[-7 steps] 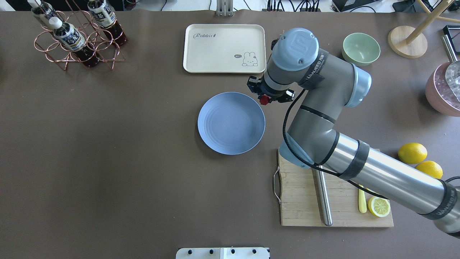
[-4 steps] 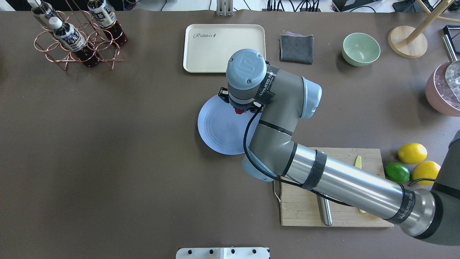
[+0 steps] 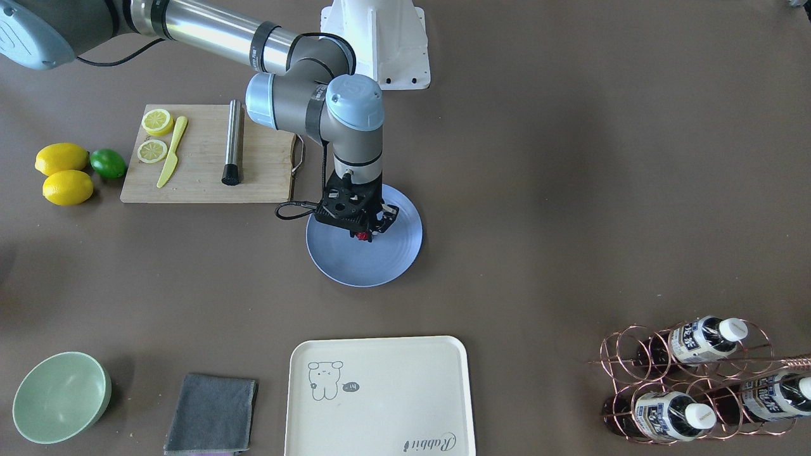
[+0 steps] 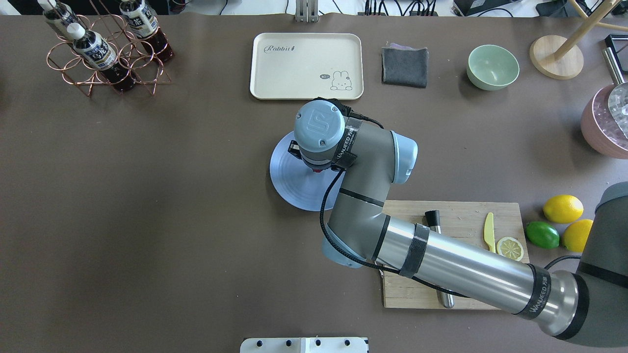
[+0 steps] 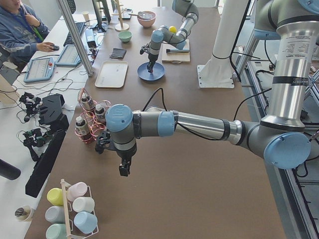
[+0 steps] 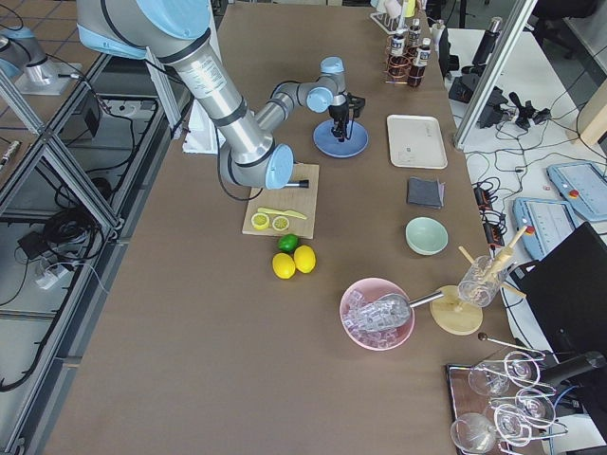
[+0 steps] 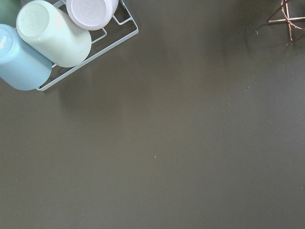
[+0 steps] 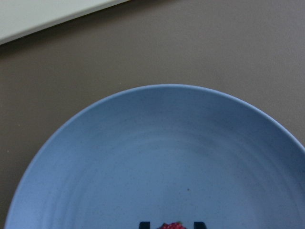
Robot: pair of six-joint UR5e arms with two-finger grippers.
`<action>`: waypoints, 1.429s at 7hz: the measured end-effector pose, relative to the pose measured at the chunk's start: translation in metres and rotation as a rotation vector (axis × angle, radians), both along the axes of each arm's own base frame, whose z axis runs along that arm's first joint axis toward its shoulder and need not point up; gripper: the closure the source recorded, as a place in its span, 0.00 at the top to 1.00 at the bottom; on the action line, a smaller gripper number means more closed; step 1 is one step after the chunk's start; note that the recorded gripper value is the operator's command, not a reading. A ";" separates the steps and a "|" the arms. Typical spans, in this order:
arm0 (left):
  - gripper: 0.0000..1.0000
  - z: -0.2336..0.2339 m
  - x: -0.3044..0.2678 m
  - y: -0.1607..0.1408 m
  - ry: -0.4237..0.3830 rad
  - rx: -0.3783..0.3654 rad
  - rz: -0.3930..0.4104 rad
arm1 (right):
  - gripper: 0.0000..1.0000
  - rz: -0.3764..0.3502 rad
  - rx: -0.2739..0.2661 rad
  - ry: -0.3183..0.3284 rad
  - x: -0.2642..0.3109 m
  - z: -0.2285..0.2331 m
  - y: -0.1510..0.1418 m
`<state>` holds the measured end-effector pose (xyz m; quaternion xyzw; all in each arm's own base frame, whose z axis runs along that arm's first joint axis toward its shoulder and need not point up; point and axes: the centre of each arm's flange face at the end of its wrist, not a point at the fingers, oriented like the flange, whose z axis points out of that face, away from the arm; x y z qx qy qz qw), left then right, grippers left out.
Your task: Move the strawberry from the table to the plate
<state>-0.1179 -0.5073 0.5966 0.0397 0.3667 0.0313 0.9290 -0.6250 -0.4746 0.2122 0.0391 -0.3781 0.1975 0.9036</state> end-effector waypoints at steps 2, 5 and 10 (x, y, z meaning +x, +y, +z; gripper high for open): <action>0.98 0.006 0.000 0.001 0.001 -0.013 0.000 | 1.00 -0.009 0.011 -0.005 0.002 -0.003 -0.002; 0.98 0.034 0.001 0.002 0.005 -0.070 -0.002 | 1.00 -0.062 0.001 -0.023 0.085 -0.013 -0.061; 0.98 0.033 0.003 -0.001 0.005 -0.069 0.001 | 1.00 -0.333 0.150 0.114 0.409 0.171 -0.123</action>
